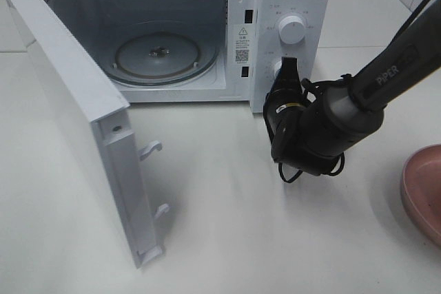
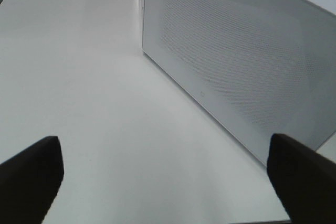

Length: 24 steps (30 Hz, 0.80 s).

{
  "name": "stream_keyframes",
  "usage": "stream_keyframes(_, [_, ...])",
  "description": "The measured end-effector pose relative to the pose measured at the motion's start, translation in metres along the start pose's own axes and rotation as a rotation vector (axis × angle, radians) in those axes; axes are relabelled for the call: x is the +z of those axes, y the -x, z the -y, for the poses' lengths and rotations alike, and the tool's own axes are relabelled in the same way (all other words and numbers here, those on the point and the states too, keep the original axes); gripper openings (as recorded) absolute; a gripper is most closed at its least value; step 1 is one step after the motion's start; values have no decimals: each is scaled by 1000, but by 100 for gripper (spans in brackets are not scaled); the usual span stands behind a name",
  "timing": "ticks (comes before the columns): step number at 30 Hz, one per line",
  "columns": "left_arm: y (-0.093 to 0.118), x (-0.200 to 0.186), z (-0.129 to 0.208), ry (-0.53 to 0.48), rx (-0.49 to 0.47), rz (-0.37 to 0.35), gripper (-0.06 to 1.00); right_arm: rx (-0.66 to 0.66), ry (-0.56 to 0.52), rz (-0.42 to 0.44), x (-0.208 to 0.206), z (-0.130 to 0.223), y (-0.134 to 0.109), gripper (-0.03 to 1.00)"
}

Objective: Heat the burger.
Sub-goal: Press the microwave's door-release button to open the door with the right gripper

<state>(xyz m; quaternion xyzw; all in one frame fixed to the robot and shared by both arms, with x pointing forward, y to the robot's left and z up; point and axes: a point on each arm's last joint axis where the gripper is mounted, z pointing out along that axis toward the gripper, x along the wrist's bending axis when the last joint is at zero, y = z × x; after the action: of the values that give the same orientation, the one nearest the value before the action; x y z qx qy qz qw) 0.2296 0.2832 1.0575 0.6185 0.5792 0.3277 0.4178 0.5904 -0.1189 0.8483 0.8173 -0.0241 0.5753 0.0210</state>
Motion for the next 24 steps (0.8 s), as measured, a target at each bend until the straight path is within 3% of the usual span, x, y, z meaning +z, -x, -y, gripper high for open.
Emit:
stream_keyframes(15, [0, 0, 0, 0, 0, 0, 98, -38, -64, 44, -7, -9, -10, 0])
stream_keyframes(24, [0, 0, 0, 0, 0, 0, 98, -134, -101, 80, -18, -13, -18, 0])
